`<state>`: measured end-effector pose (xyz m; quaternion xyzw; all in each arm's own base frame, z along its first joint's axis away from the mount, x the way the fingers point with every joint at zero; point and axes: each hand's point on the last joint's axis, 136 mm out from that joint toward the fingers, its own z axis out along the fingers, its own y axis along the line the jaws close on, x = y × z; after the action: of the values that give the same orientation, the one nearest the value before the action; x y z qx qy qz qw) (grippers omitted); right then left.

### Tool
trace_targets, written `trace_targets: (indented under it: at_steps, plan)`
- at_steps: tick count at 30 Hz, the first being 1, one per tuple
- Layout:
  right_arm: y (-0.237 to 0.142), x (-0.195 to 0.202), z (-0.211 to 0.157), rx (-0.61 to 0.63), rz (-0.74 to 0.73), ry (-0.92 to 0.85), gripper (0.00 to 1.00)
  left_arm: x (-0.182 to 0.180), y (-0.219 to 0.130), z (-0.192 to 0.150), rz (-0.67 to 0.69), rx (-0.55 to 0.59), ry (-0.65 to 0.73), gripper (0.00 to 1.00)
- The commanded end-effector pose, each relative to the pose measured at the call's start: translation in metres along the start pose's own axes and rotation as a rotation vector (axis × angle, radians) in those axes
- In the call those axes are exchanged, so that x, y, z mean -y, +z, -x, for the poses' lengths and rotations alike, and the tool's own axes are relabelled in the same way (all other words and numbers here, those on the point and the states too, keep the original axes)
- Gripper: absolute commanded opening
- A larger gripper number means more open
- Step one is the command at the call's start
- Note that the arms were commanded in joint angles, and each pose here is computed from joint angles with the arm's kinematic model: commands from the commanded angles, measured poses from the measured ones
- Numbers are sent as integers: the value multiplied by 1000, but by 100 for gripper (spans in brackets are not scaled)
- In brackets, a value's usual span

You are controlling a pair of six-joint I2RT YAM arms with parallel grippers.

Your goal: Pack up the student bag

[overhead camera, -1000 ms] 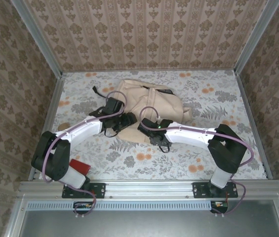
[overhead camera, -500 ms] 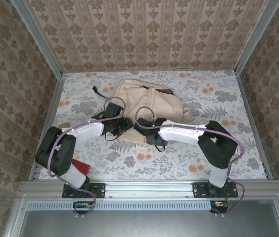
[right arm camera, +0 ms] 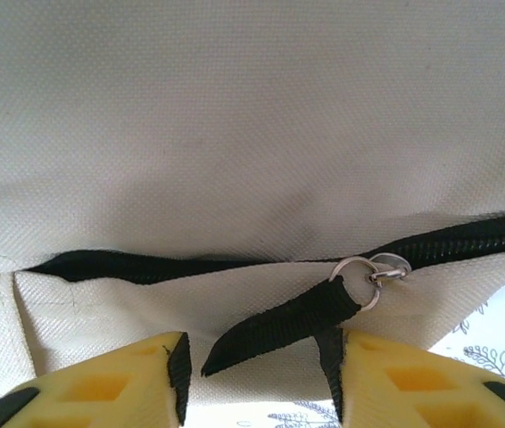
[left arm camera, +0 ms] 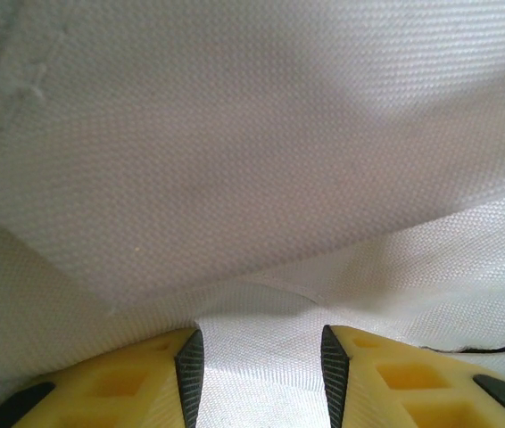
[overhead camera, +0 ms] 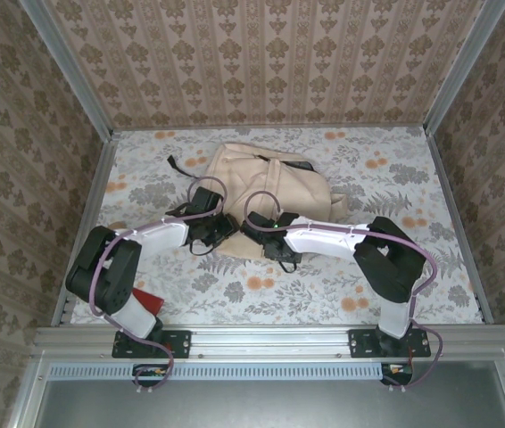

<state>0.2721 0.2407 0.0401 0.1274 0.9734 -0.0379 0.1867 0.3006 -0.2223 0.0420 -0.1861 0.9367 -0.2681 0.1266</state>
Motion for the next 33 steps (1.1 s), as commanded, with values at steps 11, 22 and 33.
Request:
trace_targets:
  at_steps: [11, 22, 33]
  plan:
    - [5, 4, 16, 10, 43, 211, 27, -31, 10, -7, 82, -18, -51, 42]
    - [-17, 40, 30, 104, -69, 105, 0, -57, 18, -12, 164, -53, -101, 42]
    - [-43, 107, 56, 229, -291, -95, 0, -81, 25, -14, 233, -57, -123, 42]
